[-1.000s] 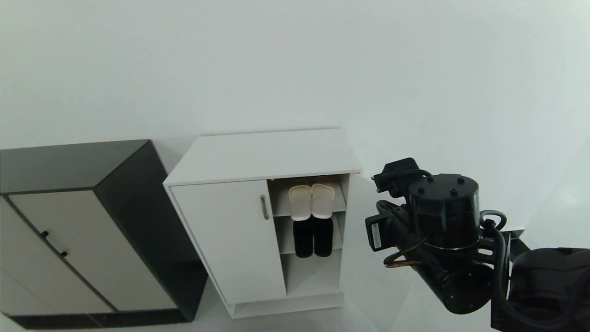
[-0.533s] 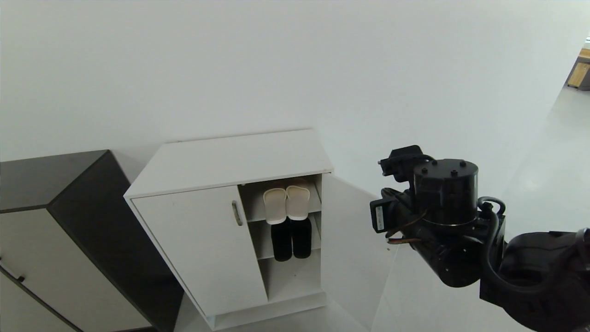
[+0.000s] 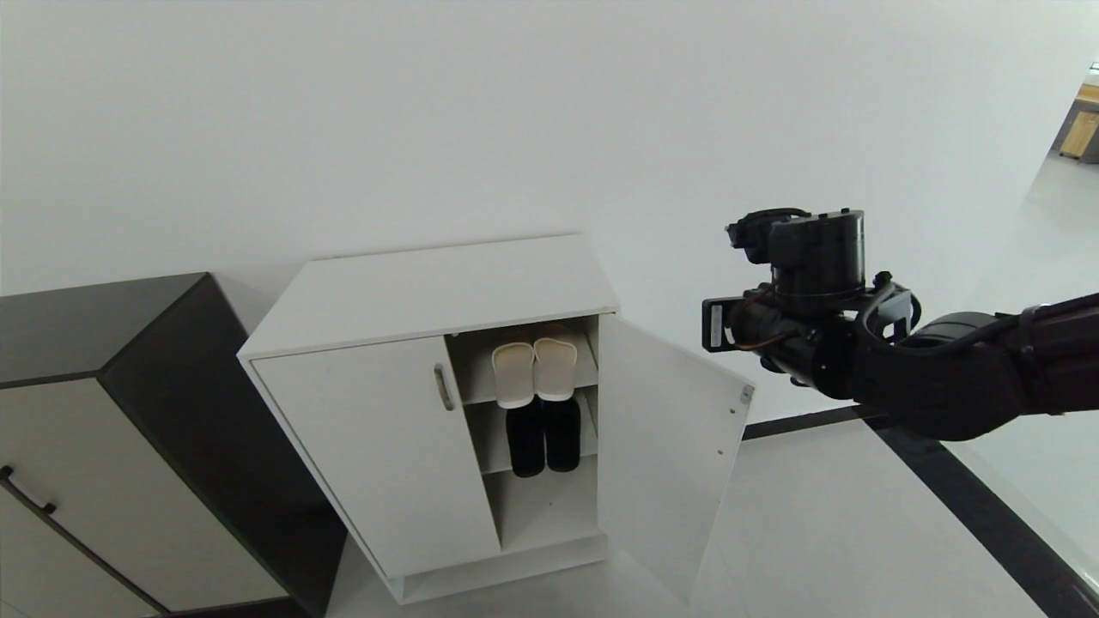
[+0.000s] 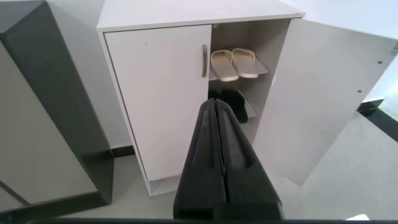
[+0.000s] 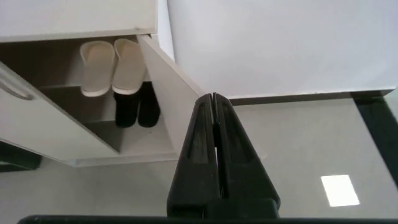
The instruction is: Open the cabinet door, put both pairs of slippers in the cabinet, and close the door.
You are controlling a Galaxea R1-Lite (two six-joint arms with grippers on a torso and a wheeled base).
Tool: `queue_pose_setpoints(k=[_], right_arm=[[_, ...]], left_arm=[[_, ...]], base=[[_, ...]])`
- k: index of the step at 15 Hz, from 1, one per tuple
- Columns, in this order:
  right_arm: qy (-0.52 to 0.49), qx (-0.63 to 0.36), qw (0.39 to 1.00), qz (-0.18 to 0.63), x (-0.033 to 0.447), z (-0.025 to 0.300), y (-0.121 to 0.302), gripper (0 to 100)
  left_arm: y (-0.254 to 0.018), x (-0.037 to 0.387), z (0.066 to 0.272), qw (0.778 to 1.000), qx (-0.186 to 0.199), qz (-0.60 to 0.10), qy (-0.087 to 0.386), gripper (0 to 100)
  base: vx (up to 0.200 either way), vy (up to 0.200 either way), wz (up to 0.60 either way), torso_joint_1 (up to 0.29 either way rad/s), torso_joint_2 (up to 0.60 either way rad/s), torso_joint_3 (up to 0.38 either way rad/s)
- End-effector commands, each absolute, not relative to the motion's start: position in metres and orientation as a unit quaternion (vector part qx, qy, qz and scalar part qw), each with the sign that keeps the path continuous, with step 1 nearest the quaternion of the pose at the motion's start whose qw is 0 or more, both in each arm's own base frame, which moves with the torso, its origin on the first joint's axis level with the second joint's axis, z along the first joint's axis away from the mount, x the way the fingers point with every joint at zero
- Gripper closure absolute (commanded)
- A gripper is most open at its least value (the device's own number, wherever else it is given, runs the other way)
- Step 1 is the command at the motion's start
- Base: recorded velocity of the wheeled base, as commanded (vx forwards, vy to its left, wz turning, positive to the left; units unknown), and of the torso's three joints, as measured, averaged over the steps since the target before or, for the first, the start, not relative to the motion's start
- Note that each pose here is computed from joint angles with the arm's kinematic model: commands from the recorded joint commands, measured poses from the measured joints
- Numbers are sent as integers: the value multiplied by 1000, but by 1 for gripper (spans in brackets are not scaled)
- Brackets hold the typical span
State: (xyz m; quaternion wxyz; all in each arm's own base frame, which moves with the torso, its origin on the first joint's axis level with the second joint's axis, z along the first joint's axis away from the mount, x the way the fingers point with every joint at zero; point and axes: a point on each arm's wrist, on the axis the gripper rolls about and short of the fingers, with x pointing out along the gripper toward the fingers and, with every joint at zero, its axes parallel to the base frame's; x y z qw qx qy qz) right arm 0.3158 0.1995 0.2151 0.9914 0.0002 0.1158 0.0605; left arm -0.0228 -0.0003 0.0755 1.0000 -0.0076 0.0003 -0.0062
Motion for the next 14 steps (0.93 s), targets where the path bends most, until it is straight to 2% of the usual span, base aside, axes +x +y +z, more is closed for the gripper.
queue_pose_setpoints(k=[1, 8, 14], right_arm=[[123, 7, 991, 53, 334, 208, 200, 100], [125, 14, 992, 9, 386, 170, 187, 100], [134, 14, 991, -6, 410, 144, 181, 100]], left_arm=[[0, -23, 75, 1000, -8, -6, 0, 100], [0, -23, 75, 1000, -8, -5, 0, 100], [0, -23, 76, 1000, -8, -6, 1, 100]], base=[[-200, 0, 0, -2, 7, 2], [0, 0, 0, 0, 0, 0], [0, 0, 0, 0, 0, 0]])
